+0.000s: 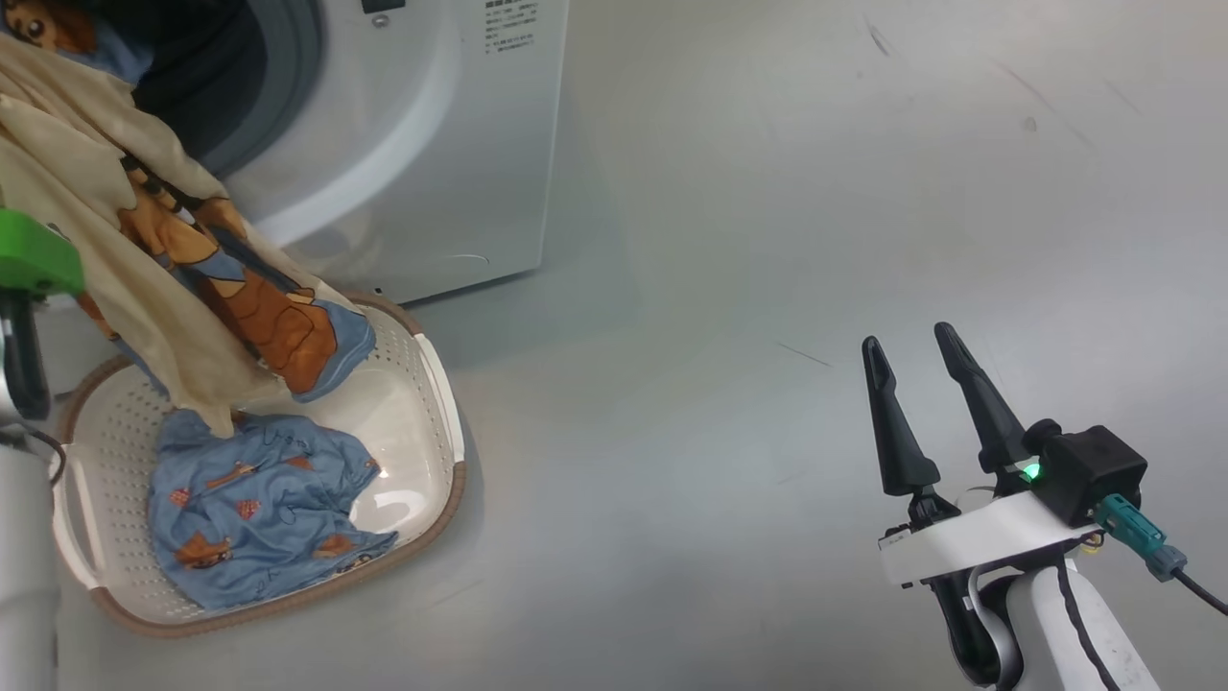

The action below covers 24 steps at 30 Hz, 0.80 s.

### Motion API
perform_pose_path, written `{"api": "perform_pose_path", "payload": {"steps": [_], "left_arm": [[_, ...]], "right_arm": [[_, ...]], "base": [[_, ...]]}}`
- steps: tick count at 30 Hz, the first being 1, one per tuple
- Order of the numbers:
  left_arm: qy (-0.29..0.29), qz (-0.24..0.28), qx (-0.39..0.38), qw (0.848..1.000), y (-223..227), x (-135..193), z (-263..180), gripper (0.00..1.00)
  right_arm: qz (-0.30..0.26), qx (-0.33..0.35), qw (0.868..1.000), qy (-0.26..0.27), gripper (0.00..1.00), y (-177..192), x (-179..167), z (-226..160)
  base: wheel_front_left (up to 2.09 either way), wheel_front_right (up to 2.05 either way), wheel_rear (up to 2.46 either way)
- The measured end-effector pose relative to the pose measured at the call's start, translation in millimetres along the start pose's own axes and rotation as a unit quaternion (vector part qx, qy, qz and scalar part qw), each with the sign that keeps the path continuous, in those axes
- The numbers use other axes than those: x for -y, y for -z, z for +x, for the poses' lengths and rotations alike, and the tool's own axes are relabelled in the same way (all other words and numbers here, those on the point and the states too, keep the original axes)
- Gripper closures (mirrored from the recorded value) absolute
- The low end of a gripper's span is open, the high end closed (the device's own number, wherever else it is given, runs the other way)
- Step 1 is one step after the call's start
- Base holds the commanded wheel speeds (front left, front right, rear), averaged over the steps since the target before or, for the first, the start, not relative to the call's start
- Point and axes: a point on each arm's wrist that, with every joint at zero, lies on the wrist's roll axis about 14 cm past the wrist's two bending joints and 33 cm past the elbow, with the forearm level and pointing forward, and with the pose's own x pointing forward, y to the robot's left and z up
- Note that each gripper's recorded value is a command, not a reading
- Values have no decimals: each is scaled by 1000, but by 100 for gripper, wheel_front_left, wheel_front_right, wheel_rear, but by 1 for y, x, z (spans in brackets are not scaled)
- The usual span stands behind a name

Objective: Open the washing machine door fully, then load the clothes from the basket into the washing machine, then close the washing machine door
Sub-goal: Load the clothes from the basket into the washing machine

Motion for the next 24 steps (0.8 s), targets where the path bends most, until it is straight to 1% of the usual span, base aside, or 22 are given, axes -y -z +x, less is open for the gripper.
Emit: {"api": "perform_pose_path", "payload": {"steps": [2, 7, 12, 17, 20, 24], "left_arm": [[2, -6, -7, 1000, 8, -1, 10, 100], [7, 0, -20, 1000, 23, -7, 32, 100], [15, -2, -12, 1000, 22, -7, 59, 100], [-3, -25, -1, 1000, 20, -15, 81, 100], [-16, -27, 0, 999, 25, -23, 90, 100], [-7, -18, -41, 999, 57, -18, 92, 100]], "right_arm": [[-2, -7, 1000, 3, 0, 4, 2, 1], [-4, -12, 1000, 5, 0, 7, 4, 8], [-1, -25, 999, 24, 0, 15, 15, 6], [-1, -34, 999, 36, 0, 21, 21, 5], [-3, -37, 999, 40, 0, 22, 24, 6], [-5, -45, 998, 48, 0, 28, 29, 7]], "base": [[0, 0, 0], [0, 0, 0], [0, 0, 0], [0, 0, 0], [0, 0, 0], [0, 0, 0]]}}
